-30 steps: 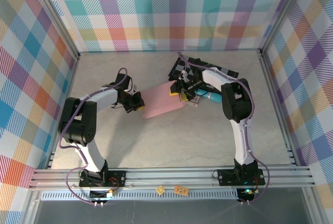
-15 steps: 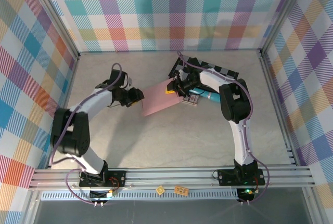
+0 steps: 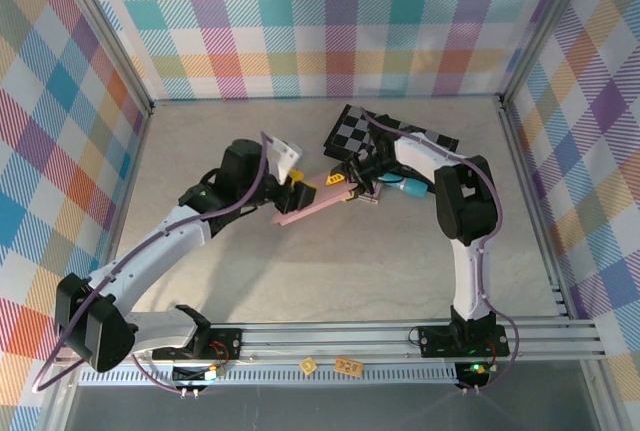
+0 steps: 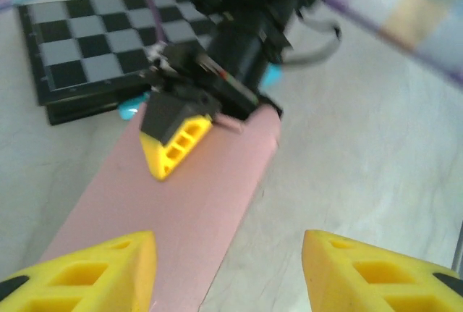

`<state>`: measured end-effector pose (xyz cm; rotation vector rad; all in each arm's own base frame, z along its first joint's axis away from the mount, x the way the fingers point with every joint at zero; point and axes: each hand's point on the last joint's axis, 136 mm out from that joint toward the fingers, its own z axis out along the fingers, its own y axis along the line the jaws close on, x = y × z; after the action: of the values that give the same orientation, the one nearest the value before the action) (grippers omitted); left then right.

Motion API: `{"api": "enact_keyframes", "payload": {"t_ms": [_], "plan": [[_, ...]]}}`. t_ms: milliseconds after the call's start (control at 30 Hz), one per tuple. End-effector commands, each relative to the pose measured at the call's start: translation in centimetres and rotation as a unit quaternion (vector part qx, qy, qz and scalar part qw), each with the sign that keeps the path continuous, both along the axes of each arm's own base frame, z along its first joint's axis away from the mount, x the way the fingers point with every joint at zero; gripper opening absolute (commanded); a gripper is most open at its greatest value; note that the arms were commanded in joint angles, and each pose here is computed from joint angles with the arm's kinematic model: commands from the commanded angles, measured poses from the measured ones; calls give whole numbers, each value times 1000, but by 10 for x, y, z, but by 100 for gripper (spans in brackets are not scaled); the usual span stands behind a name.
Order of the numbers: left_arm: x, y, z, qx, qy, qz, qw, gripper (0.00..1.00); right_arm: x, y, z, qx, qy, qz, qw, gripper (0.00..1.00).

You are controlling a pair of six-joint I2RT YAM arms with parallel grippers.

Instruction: Fold the paper box

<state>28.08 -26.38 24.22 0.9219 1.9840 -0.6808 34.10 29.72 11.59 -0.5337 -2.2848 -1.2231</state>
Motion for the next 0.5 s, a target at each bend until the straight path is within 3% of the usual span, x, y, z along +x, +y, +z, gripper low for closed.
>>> {"api": "enact_keyframes", "payload": {"t_ms": [0,67,233,467], "plan": [[-40,-1,-16,84,-103,-125,983,62,-31,-15,2,-38,106,-30,993,37],[-49,-2,-20,92,-133,-152,975,66,-42,-20,-3,-45,130,-41,990,37],[-64,-2,-43,141,-107,-207,962,67,-53,-34,-11,-51,177,-77,980,37],[-48,-10,-64,186,-128,-215,950,67,-58,-35,-10,-43,217,-96,970,37]]}}
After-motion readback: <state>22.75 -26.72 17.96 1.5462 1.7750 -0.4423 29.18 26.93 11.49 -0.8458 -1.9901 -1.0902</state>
